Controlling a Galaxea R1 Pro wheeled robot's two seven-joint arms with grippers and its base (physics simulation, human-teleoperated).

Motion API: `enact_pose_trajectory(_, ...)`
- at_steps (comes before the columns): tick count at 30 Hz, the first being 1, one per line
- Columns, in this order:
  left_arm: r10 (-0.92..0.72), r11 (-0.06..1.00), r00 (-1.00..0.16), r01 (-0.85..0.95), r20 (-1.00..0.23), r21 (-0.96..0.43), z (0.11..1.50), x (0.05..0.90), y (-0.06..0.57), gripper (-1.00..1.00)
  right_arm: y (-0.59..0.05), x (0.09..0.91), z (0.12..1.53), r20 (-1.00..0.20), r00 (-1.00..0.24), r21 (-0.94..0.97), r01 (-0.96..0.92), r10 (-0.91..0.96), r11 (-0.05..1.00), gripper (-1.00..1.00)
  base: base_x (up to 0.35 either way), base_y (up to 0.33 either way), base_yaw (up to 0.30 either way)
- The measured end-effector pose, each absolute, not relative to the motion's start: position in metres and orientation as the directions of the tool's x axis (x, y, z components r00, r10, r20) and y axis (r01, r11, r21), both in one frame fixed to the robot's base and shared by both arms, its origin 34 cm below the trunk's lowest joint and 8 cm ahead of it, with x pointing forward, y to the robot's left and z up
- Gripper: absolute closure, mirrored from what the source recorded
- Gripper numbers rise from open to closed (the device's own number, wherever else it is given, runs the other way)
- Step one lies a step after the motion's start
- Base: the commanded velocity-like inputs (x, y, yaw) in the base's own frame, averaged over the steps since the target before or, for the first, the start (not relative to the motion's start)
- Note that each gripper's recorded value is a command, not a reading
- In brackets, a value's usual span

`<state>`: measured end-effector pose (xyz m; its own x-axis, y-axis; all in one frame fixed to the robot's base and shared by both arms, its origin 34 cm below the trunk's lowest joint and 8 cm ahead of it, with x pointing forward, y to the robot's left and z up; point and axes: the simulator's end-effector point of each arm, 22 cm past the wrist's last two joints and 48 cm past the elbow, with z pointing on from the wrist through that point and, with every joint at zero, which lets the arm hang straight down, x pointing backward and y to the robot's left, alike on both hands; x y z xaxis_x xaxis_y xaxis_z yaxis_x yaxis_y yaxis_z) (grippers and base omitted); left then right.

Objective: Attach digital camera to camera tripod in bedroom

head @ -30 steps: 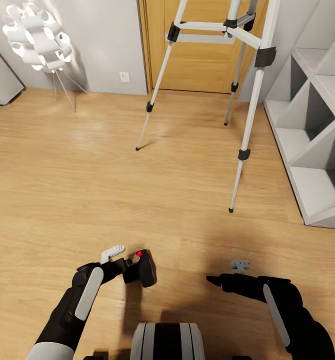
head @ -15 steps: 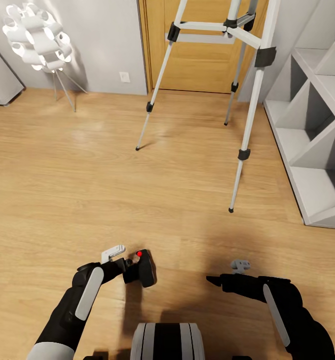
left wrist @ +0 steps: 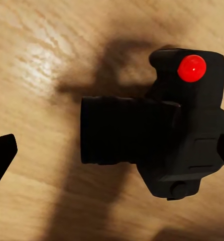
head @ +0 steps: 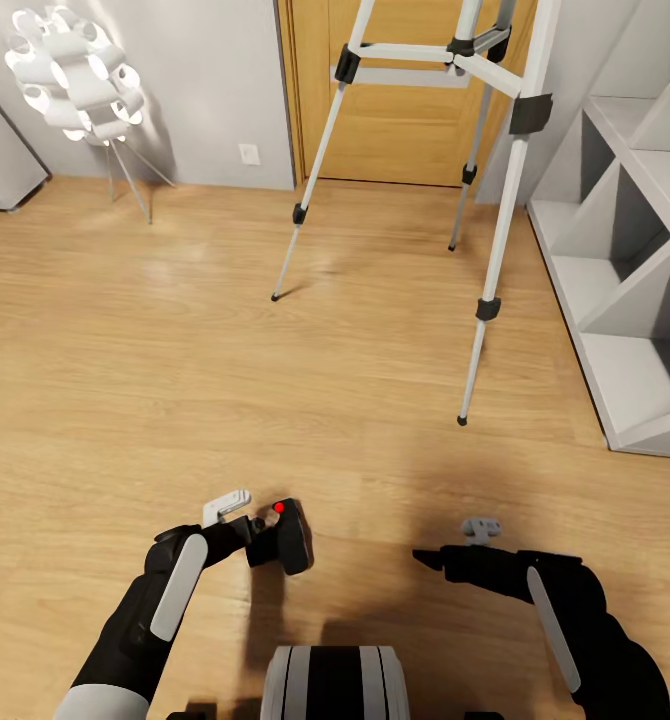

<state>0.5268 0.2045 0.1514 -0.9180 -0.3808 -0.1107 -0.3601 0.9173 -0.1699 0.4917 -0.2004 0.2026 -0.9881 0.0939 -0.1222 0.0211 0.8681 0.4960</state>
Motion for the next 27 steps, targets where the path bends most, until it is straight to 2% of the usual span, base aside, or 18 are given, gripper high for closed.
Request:
enact_pose_trajectory(4, -0.38, 0.918, -0.918, -0.36, -0.11, -0.169, 0.1513, 0.5267, 0.2049, -1.0, -0.2006, 0.4924, 0.2029, -0.124, -0.988, 0.495, 0.021, 0.095, 0.869, -1.0, -0.075, 0.0, 0.0)
enact_pose_trajectory(10, -0.379, 0.918, -0.919, -0.358, -0.11, -0.17, 0.1517, 0.5272, 0.2041, -1.0, -0.2004, 0.4923, 0.2026, -0.124, -0.988, 0.494, 0.021, 0.094, 0.869, -1.0, -0.24, 0.0, 0.0)
enact_pose_trajectory(19, -0.377, 0.918, -0.92, -0.357, -0.109, -0.171, 0.1516, 0.5267, 0.2036, -1.0, -0.2006, 0.4912, 0.2015, -0.12, -0.988, 0.496, 0.027, 0.099, 0.868, -1.0, -0.056, 0.0, 0.0)
enact_pose_trajectory(27, -0.377, 0.918, -0.92, -0.356, -0.11, -0.172, 0.1519, 0.5272, 0.2031, -1.0, -0.2004, 0.4906, 0.201, -0.118, -0.988, 0.496, 0.029, 0.1, 0.868, -1.0, -0.221, 0.0, 0.0)
